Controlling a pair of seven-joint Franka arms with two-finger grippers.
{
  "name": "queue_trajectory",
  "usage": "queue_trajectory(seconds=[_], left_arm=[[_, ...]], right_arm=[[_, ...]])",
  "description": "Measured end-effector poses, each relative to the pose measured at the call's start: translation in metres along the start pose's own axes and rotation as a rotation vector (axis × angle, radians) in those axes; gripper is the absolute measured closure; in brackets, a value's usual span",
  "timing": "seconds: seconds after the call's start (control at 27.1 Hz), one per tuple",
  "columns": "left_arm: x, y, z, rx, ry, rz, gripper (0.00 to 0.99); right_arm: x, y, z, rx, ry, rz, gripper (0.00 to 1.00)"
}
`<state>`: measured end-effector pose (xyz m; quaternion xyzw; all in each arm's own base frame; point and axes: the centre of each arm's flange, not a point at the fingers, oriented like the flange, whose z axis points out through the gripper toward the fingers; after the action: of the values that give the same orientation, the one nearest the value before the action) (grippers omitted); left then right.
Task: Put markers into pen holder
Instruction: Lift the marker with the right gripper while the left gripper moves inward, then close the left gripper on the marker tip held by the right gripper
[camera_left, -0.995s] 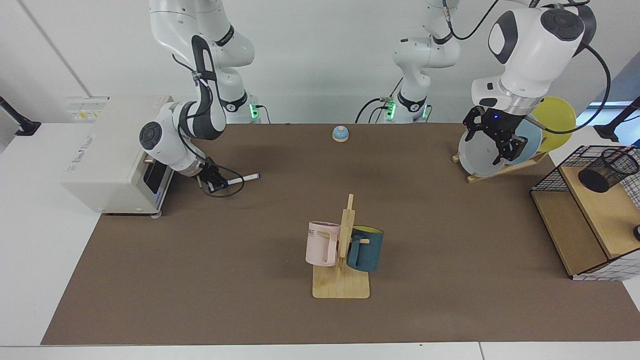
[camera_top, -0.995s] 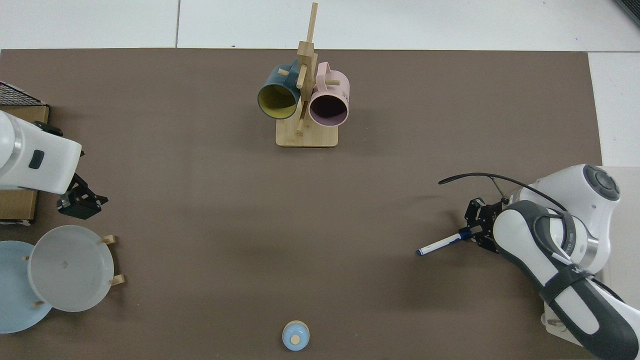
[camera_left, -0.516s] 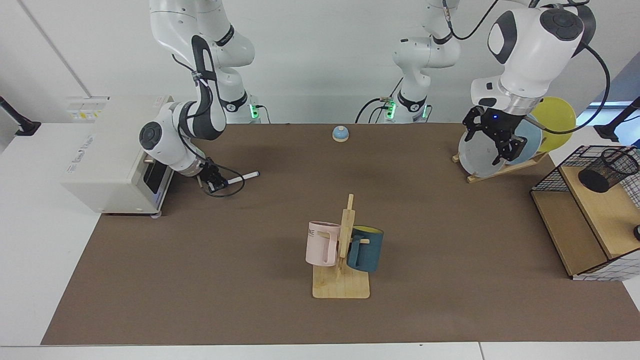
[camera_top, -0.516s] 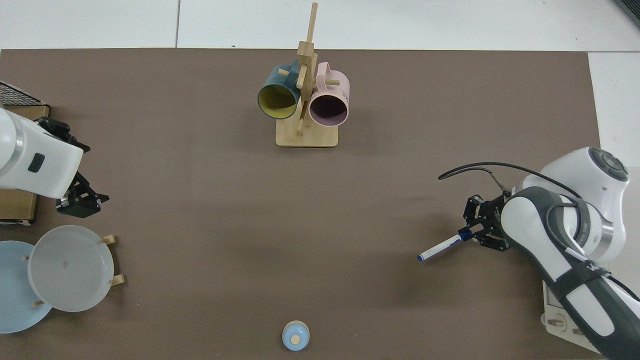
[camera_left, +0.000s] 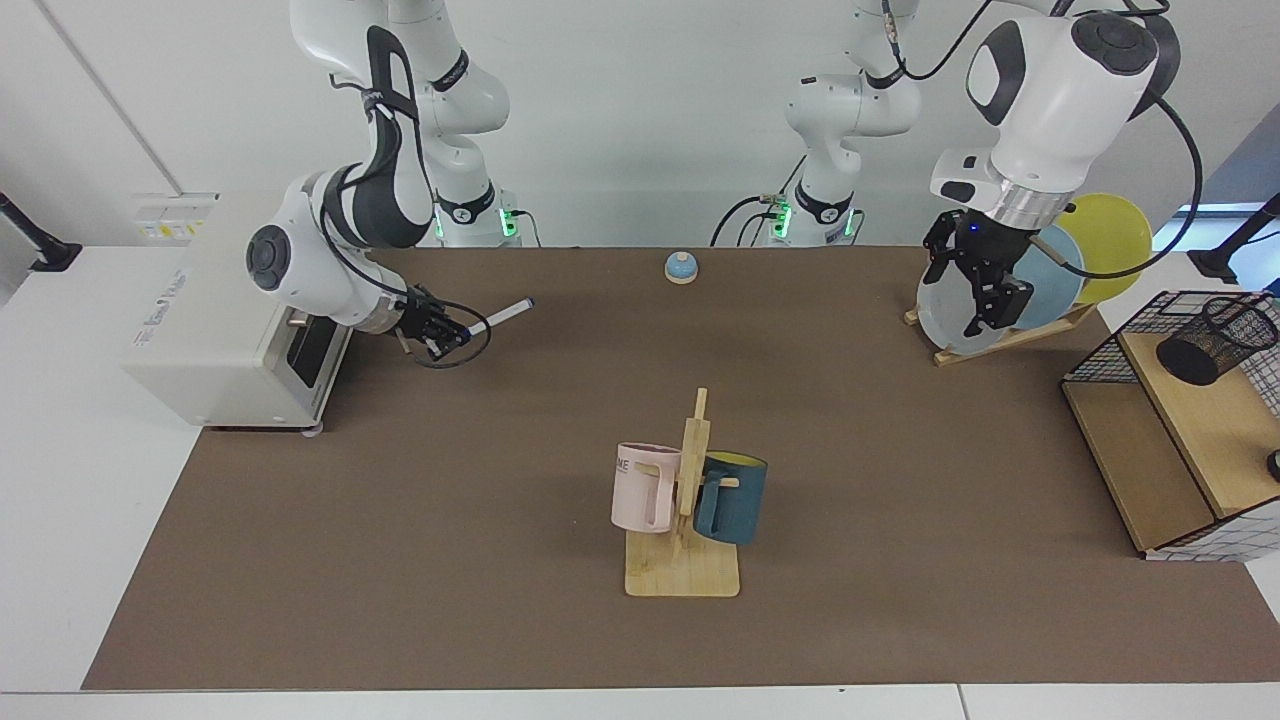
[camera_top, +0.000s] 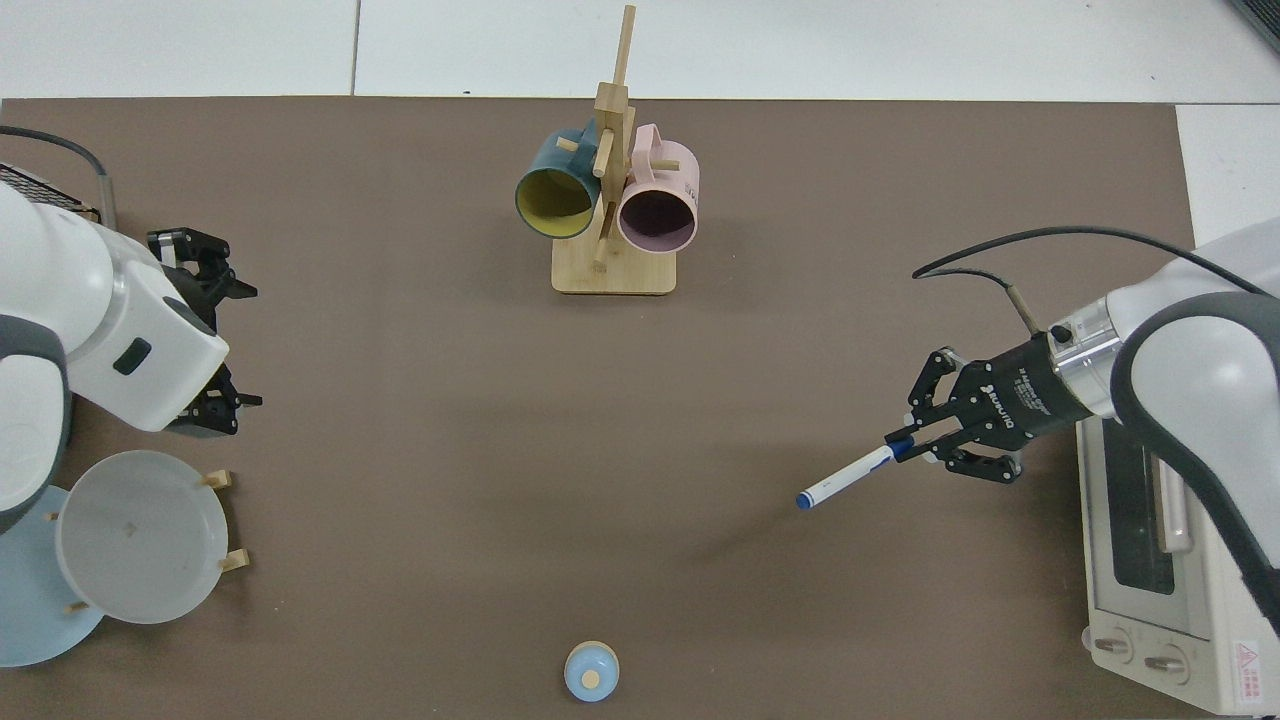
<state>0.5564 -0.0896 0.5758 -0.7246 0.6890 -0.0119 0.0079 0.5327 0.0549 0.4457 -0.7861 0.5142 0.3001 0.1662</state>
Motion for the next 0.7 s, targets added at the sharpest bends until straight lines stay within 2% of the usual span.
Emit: queue_trajectory(seconds=[0.15, 0.22, 0.33, 0.44, 0.7], left_arm=[[0.011, 0.003, 0.000, -0.006, 0.000, 0.020, 0.000], [0.015, 0.006, 0.000, -0.018, 0.001, 0.011, 0.000], [0.025, 0.010, -0.001, -0.035, 0.010, -0.017, 0.000], [0.041, 0.015, -0.002, -0.039, 0.013, -0.023, 0.000], [0.073, 0.029, -0.024, -0.038, -0.024, -0.040, 0.000]], right_arm=[[-0.042, -0.019, 0.003, 0.048, -0.097, 0.045, 0.83], [-0.068, -0.030, 0.006, 0.058, -0.126, 0.075, 0.83], [-0.111, -0.048, 0.012, 0.086, -0.145, 0.121, 0.83], [-0.152, -0.066, 0.024, 0.143, -0.160, 0.165, 0.83], [-0.219, -0.089, 0.062, 0.264, -0.152, 0.294, 0.83]])
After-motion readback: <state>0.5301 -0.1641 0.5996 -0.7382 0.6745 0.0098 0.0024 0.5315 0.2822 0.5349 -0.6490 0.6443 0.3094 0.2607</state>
